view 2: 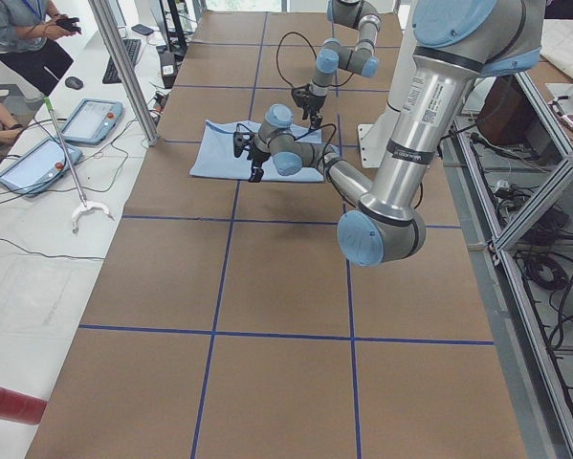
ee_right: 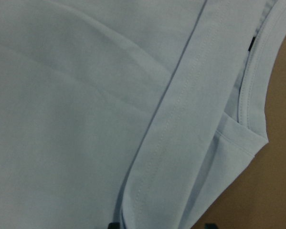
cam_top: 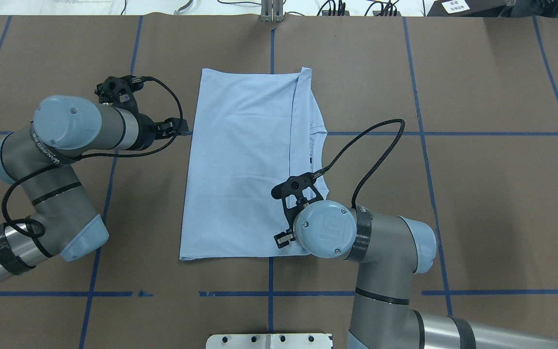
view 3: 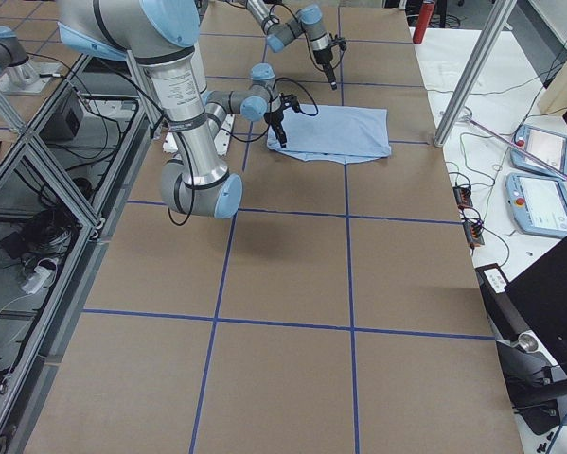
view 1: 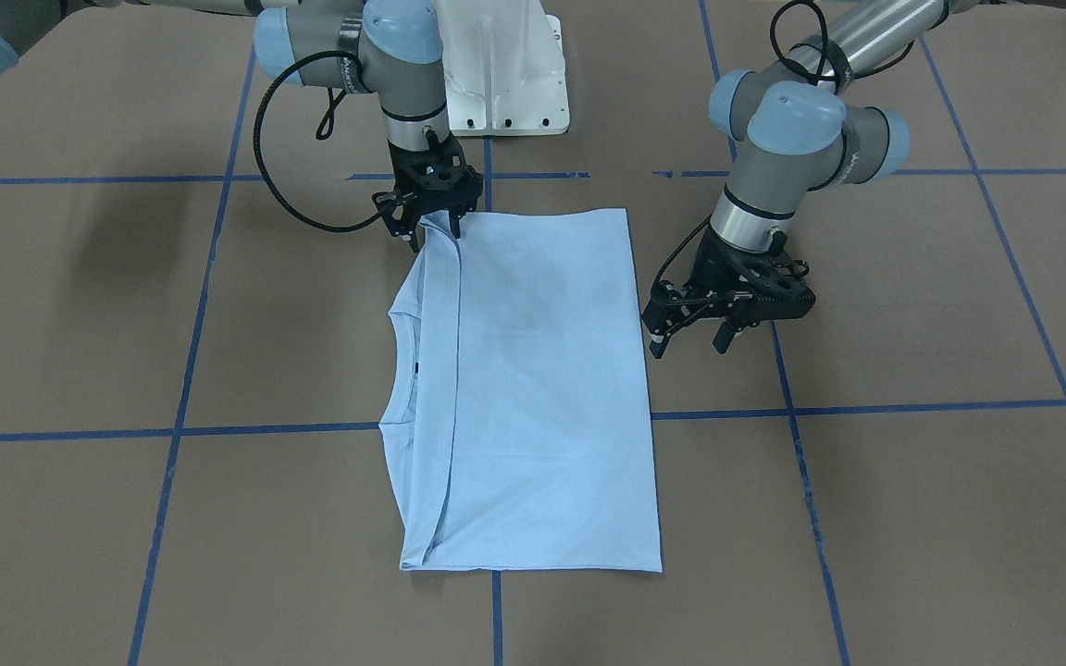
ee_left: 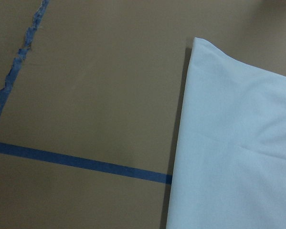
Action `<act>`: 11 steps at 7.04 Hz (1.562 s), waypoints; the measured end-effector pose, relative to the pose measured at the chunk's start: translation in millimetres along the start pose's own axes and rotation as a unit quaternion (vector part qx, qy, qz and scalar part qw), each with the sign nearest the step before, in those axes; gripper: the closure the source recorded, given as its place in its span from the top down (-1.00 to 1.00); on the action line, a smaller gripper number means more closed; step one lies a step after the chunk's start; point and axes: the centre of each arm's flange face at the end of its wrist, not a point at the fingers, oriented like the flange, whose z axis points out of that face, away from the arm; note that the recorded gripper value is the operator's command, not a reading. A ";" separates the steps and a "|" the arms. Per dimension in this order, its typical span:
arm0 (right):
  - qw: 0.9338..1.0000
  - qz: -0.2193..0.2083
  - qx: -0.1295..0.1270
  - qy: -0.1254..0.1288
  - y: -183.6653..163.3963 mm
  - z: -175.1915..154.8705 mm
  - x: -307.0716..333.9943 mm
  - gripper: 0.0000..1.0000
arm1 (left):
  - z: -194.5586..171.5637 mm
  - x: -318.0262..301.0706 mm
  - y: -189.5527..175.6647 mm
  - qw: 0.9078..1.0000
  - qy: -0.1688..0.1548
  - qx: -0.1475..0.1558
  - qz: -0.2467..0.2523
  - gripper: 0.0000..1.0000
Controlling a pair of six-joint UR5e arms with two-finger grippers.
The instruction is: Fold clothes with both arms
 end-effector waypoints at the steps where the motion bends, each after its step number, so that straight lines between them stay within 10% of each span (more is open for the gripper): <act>1: 1.000 0.000 0.000 -0.008 0.2 -1.0 -1.3 -0.19 | 0.4 -0.4 0.0 1.000 0.000 0.000 0.000 1.00; 4: 1.000 -0.001 -0.004 -0.013 1.4 -0.6 -1.5 -0.22 | 0.9 0.7 0.4 1.000 0.001 0.000 0.000 1.00; 7: 1.000 0.000 -0.019 -0.021 5.5 0.6 0.1 -1.00 | 1.0 0.3 0.2 1.000 0.001 0.000 0.000 1.00; 11: 0.999 0.003 -0.025 -0.035 7.1 -10.3 6.3 -1.00 | 3.8 -2.1 0.5 1.000 -0.002 -0.001 -0.001 1.00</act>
